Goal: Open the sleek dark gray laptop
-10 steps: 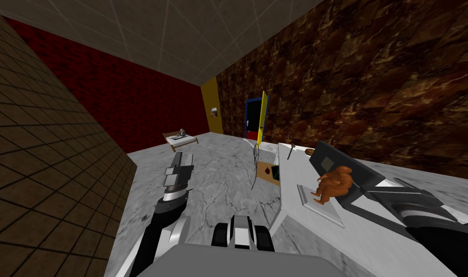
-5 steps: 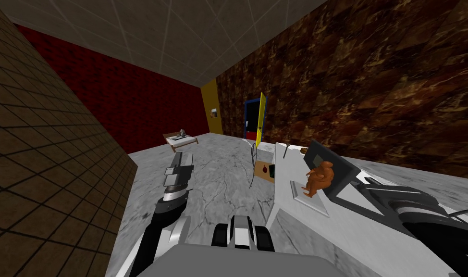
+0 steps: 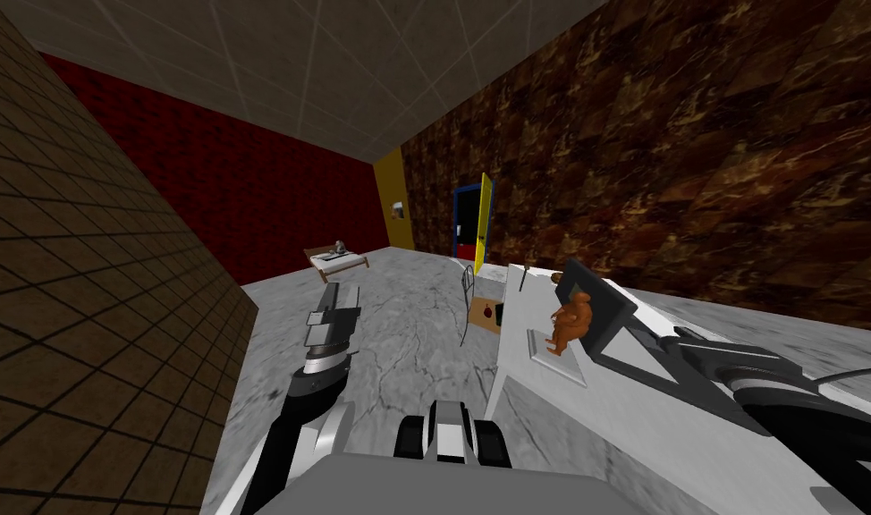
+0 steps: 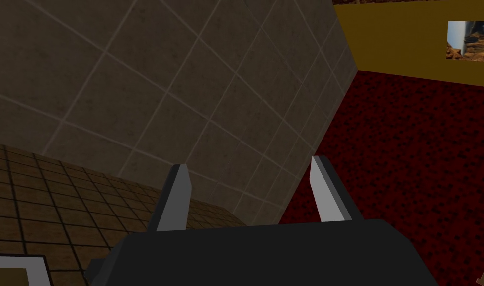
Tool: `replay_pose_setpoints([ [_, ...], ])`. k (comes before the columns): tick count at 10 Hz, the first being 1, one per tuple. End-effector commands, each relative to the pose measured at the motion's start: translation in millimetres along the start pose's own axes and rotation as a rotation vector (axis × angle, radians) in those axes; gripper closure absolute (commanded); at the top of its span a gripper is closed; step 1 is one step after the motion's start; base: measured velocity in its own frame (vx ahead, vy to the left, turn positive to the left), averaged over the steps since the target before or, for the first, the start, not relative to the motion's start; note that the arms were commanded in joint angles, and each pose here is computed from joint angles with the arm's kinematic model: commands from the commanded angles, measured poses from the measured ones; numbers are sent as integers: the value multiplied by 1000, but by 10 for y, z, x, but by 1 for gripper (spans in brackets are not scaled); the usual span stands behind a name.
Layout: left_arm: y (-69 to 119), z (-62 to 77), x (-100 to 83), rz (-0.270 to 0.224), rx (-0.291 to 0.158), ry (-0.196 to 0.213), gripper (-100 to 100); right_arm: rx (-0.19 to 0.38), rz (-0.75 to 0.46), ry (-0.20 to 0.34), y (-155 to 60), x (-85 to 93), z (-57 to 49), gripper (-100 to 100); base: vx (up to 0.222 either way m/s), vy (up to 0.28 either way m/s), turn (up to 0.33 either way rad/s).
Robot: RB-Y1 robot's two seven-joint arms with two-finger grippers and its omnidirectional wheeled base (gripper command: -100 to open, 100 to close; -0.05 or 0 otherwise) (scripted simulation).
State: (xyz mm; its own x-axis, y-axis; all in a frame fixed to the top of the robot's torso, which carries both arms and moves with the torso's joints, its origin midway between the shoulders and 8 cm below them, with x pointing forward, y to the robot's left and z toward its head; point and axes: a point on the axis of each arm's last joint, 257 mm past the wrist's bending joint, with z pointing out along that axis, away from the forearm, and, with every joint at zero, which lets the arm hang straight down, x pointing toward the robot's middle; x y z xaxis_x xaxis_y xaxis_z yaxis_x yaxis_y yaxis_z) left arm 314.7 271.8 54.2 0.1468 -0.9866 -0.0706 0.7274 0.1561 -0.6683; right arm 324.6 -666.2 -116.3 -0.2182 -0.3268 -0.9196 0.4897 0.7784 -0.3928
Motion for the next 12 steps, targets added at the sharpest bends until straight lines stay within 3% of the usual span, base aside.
replay_pose_setpoints([
  [1, 0, 0, 0, 0, 0, 0, 0, 6, -55, 3, -23, 0, -19, -100, 12, 11, 29],
  [12, 0, 0, 0, 0, 0, 0, 0, 53, -495, 30, -194, 12, -175, -100, 39, 40, 34],
])
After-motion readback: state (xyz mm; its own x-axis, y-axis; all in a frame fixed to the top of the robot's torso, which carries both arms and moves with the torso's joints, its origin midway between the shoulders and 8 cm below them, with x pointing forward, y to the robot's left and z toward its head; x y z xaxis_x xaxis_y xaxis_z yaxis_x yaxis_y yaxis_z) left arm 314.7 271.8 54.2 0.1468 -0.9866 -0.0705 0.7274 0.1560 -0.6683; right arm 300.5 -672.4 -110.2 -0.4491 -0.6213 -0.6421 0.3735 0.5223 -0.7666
